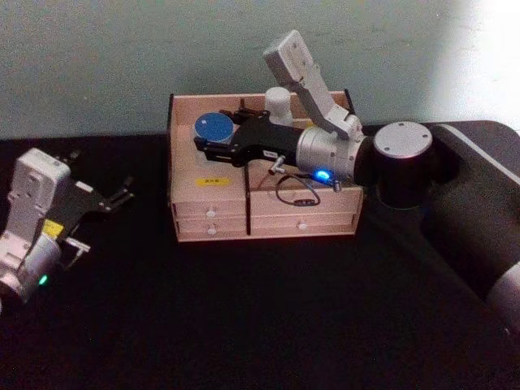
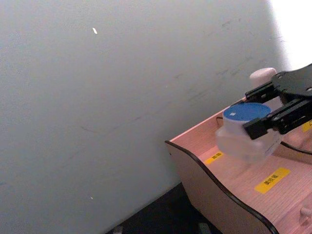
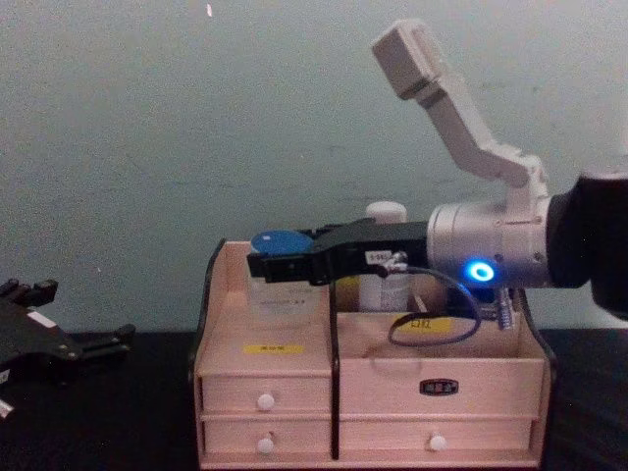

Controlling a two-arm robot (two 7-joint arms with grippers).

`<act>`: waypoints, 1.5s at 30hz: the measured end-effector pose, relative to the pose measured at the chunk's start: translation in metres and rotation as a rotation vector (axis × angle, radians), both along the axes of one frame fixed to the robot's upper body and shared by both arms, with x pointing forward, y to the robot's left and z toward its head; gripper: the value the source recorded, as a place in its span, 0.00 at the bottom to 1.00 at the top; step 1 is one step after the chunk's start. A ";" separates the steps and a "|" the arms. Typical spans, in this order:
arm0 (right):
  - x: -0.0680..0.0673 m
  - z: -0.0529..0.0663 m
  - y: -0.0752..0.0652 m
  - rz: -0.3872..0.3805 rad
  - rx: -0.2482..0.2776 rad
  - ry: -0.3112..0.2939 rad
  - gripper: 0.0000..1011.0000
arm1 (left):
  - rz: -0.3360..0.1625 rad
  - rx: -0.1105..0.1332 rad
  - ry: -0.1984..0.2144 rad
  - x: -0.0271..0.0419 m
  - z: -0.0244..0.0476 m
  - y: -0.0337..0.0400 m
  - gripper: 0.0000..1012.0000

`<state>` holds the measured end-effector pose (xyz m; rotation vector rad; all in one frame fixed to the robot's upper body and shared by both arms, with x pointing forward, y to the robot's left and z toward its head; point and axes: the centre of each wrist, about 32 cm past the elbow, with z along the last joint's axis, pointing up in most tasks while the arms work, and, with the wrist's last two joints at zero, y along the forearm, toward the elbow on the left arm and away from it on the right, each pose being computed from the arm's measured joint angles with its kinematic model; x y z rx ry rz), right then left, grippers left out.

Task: Pick up the facial cleanser and watermelon frost from the table and place them into the tiered storage box.

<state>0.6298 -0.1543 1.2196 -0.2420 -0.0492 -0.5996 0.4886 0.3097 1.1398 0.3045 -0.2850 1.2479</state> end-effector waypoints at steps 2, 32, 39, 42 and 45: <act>0.002 -0.002 0.002 -0.003 -0.001 0.008 0.71 | 0.000 0.000 0.000 0.0000 0.0000 0.0000 0.99; 0.013 -0.013 0.009 -0.008 -0.008 0.053 0.71 | 0.000 0.000 0.000 0.0000 0.0000 0.0000 0.99; 0.013 -0.013 0.009 -0.009 -0.007 0.053 0.83 | 0.000 0.000 0.000 0.0000 0.0000 0.0000 0.99; 0.013 -0.013 0.009 -0.009 -0.007 0.054 0.91 | 0.000 0.000 0.000 0.0000 0.0000 0.0000 0.99; 0.013 -0.013 0.009 -0.009 -0.007 0.054 0.99 | 0.000 0.000 0.000 0.0000 0.0000 0.0000 0.99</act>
